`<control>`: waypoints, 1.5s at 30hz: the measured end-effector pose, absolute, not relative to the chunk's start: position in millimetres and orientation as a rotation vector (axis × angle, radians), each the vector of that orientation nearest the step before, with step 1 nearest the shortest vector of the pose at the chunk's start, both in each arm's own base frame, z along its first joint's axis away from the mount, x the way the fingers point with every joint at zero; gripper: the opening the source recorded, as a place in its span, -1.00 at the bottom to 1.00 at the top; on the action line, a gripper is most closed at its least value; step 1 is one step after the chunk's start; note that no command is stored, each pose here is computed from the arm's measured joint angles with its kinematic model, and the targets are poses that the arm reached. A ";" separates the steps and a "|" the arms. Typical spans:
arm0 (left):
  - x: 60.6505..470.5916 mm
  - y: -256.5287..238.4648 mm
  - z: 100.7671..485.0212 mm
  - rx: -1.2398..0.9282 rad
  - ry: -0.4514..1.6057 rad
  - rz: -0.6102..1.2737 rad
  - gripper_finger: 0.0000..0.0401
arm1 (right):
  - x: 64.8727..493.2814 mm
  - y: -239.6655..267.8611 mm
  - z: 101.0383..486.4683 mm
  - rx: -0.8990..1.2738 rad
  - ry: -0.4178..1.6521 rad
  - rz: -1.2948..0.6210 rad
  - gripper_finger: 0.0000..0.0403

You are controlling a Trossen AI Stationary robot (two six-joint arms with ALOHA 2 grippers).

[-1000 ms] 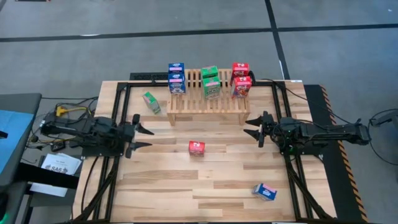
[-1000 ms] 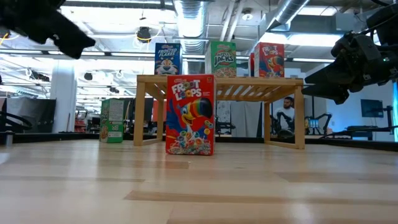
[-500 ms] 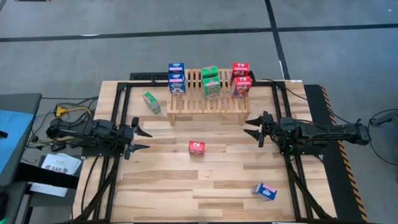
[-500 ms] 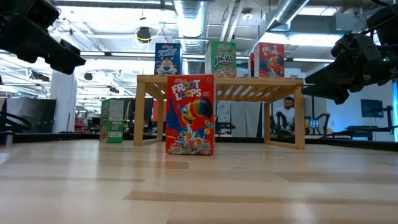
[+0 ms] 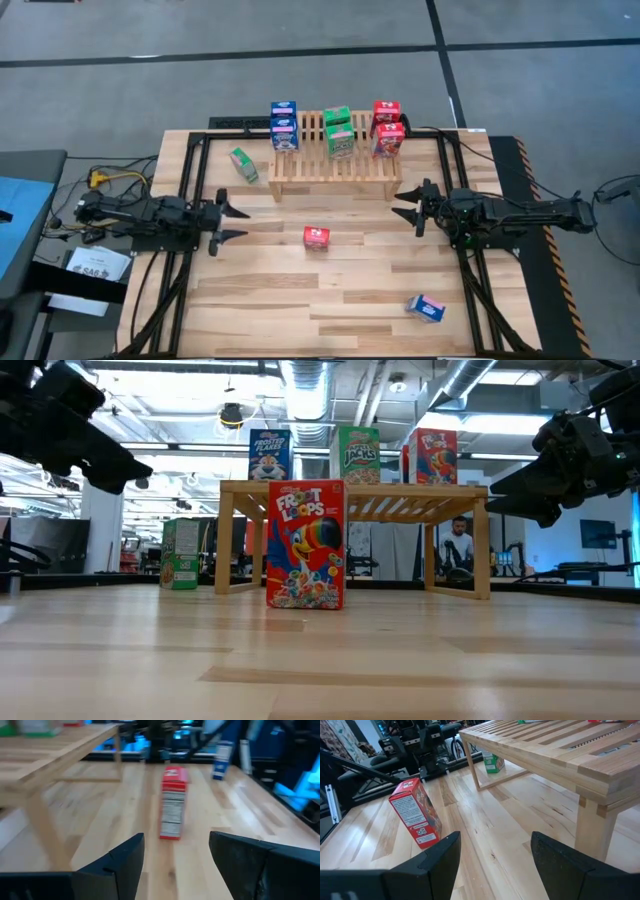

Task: Stack cereal on shelf
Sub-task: Put the red cereal box on the shelf aligned with the other red cereal box

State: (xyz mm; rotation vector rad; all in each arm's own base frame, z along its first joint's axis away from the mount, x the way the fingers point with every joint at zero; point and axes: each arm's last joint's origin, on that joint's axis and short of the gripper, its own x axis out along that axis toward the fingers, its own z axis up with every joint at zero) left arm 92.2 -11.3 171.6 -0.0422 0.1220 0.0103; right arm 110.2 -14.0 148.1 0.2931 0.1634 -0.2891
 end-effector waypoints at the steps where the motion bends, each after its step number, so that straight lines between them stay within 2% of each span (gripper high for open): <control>1: 92.1 -10.7 171.5 -0.058 0.127 0.029 0.07 | 110.2 -14.0 148.0 0.293 0.163 -0.289 0.32; 45: 92.4 -9.9 170.3 -0.019 0.144 0.057 0.07 | 110.8 -13.9 151.5 0.273 0.137 -0.282 0.32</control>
